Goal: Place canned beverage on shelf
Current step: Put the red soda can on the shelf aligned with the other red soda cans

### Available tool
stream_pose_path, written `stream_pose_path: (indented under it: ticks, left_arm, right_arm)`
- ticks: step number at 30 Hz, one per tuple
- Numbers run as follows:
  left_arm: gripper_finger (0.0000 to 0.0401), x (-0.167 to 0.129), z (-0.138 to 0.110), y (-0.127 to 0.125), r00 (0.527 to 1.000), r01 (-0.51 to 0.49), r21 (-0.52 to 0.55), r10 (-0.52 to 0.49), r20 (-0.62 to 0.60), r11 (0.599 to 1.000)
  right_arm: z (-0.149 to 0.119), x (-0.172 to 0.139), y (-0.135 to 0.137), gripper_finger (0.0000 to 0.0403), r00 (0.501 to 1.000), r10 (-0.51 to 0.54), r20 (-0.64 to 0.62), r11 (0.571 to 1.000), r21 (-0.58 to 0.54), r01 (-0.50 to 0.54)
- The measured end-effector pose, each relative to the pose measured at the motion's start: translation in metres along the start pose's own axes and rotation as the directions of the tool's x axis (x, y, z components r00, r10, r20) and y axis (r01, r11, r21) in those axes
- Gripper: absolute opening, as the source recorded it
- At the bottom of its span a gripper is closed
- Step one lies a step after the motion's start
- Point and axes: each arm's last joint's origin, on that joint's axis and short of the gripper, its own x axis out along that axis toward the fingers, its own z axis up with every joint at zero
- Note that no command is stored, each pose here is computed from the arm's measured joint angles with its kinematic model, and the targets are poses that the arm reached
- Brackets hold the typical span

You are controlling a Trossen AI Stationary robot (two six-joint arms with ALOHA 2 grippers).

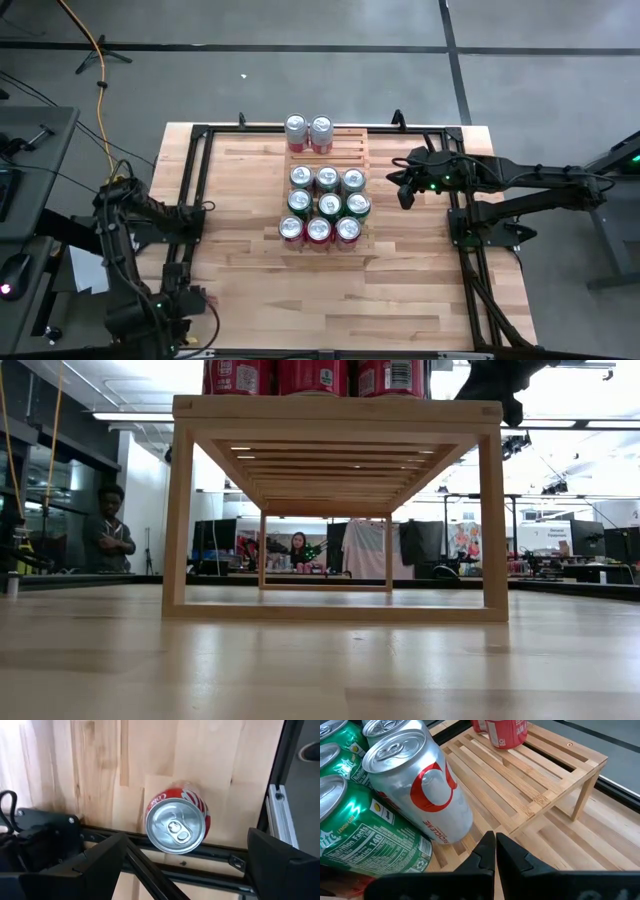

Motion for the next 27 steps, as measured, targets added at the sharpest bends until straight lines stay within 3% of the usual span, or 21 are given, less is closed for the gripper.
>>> stream_pose_path:
  ticks: [9, 27]
  left_arm:
    - [0.0318, 0.024, -0.007, 0.0, 0.998, -0.062, 0.023, 0.062, 0.015, 0.998]
    - [0.0318, 0.066, -0.019, 0.008, 1.0, 0.005, 0.063, -0.006, 0.016, 0.998]
  right_arm:
    - [0.0, 0.0, -0.001, 0.0, 1.0, -0.021, 0.011, 1.0, 0.003, 0.021]
    - [0.0, 0.0, -0.001, 0.0, 1.0, -0.023, 0.008, 0.998, 0.059, 0.023]
